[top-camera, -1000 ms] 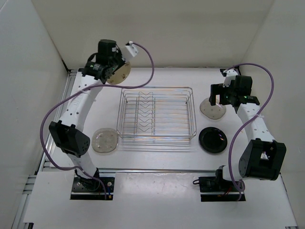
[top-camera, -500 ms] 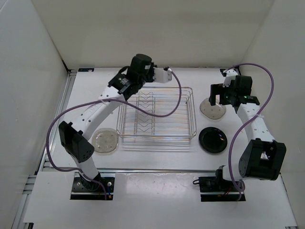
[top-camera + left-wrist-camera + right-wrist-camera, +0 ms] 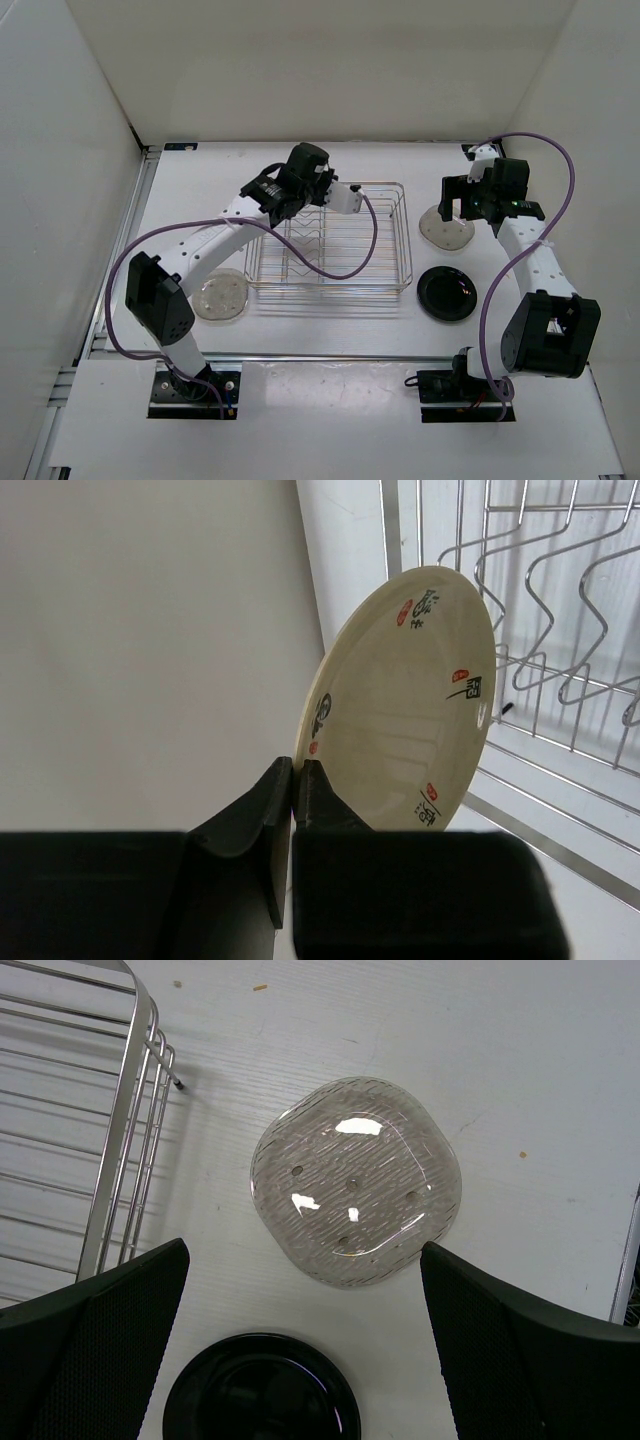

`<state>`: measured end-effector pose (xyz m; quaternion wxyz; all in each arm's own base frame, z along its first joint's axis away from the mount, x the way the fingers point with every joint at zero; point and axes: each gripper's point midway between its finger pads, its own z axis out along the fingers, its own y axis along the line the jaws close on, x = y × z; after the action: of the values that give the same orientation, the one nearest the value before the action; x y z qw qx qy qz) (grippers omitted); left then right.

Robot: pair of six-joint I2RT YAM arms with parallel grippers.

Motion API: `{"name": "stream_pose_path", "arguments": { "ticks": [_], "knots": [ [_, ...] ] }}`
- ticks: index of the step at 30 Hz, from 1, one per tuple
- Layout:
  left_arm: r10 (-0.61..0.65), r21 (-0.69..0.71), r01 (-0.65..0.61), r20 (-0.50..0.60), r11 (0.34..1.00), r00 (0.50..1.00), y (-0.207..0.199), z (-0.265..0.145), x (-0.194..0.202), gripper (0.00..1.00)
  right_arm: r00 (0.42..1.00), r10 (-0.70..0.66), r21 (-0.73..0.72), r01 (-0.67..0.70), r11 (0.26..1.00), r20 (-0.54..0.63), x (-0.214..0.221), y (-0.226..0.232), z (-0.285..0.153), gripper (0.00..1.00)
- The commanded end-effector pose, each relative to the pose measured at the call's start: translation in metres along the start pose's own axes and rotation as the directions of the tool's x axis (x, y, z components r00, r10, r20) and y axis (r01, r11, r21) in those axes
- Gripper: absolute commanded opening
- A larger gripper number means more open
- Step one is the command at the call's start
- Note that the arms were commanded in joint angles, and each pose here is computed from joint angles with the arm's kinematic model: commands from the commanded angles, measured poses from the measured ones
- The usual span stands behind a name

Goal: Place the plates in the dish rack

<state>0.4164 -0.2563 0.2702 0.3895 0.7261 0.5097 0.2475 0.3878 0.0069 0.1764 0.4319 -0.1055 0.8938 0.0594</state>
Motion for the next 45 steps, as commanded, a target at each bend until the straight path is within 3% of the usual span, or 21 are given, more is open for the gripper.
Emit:
{"name": "stream_pose_path", "arguments": {
  "ticks": [1,8,24,45],
  "knots": [
    [0.019,-0.108,-0.012,0.068,0.994,0.997,0.036,-0.02,-0.007,0.1,0.999,-0.013,-0.007,0.013,1.0,0.031,-0.01,-0.001,-0.002,1.0],
    [0.031,-0.119,-0.018,0.109,0.993,0.994,0.047,-0.011,-0.012,0.1,0.999,-0.013,-0.007,0.013,1.0,0.031,-0.01,-0.001,-0.002,1.0],
    [0.012,-0.076,-0.006,0.09,0.997,0.996,0.042,0.033,0.014,0.1,1.0,-0.011,0.0,0.011,1.0,0.02,-0.007,-0.003,0.001,1.0],
    [0.006,0.049,-0.012,0.104,0.999,0.995,-0.01,0.062,0.004,0.1,1.0,-0.005,0.007,0.005,1.0,0.02,-0.006,-0.006,0.0,1.0]
  ]
}}
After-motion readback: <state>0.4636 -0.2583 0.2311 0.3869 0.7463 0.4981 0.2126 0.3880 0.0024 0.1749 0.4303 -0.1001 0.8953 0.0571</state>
